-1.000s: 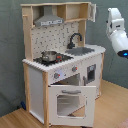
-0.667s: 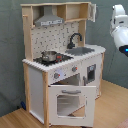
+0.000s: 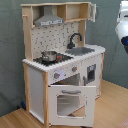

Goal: Play with the kitchen

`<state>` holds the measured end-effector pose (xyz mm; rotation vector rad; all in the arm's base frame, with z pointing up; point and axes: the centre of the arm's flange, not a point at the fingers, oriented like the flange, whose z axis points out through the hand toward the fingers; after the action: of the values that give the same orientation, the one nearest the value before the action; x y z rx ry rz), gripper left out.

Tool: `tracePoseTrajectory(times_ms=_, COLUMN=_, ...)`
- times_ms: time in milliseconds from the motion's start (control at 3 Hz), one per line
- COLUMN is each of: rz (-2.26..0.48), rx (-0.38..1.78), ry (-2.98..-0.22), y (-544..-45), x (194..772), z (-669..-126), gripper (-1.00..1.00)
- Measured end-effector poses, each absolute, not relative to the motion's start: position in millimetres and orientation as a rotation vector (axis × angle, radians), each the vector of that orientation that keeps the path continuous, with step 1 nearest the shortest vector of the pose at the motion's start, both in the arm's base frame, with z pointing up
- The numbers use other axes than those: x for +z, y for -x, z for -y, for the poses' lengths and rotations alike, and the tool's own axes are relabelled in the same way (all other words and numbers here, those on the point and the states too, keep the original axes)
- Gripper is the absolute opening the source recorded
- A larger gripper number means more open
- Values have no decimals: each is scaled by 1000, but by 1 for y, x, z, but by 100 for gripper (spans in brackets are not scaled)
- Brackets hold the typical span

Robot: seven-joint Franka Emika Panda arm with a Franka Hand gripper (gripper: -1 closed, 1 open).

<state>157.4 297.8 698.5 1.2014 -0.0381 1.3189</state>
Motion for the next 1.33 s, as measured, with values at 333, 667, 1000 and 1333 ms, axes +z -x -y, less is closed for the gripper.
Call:
tracePoseTrajectory(times_ms=333, rz=124, rx=1273, ry=-1285, y=-156, x=703, z=-279, gripper=100)
tracePoseTrajectory(times_ms=667, rz=209, rx=1214, ry=-1373, y=-156, x=706, z=-258, gripper=100)
tracePoseTrajectory(times_ms=1000, rz=289, rx=1129, ry=-1477, y=-166, x=712, z=-224, gripper=100)
tracePoseTrajectory(times_ms=1333, rz=306, rx=1046, ry=-1575, y=-193, x=714, z=-191, gripper=100)
